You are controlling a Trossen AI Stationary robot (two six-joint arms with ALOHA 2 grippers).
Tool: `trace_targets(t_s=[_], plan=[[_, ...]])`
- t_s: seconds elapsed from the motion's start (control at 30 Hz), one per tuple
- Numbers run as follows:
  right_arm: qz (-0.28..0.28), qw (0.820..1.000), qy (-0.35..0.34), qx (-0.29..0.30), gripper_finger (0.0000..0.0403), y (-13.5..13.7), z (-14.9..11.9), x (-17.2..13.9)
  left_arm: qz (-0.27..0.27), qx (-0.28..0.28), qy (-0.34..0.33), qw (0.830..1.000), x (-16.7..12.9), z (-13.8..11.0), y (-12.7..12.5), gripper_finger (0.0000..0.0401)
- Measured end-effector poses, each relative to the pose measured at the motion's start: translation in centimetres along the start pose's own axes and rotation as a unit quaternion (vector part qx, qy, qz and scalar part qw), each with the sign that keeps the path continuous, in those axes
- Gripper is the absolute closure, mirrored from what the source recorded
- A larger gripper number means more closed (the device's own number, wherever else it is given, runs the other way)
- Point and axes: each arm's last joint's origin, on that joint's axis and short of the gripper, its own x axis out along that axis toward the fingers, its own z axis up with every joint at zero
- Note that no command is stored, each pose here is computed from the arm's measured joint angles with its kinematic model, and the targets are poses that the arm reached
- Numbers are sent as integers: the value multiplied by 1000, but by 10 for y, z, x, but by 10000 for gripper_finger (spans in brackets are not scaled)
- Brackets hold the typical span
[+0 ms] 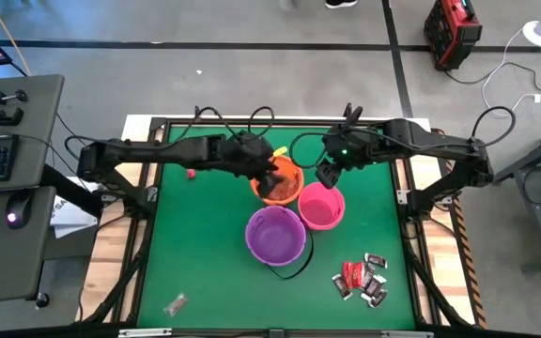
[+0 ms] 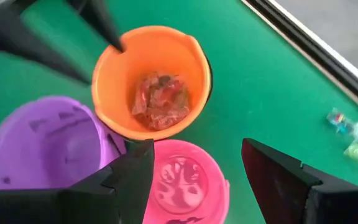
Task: Sort candy by brand, put in halloween buckets
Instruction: Put the green gummy into the orange bucket
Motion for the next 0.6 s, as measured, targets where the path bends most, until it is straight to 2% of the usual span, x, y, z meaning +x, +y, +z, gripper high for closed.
trace_targets(t_s=[0.13, 0.23, 0.3, 0.4, 0.5, 0.6], plan=[[-20, 997, 19, 68, 167, -2, -3, 2, -6, 23, 48, 999, 0, -11, -5, 162], [-77, 987, 41, 133, 167, -9, -11, 4, -5, 31, 64, 997, 2, -19, -5, 160], [-109, 981, 59, 151, 167, -13, -20, 11, -3, 29, 71, 997, 4, -30, -1, 160], [-151, 969, 98, 168, 167, -24, -36, 31, -16, -7, 60, 998, 4, -46, 5, 160], [-169, 953, 149, 203, 167, -46, -53, 61, -27, -48, 35, 998, -4, -63, 12, 160], [-175, 937, 140, 267, 167, -81, -62, 93, -28, -88, -9, 996, -16, -72, 22, 160]])
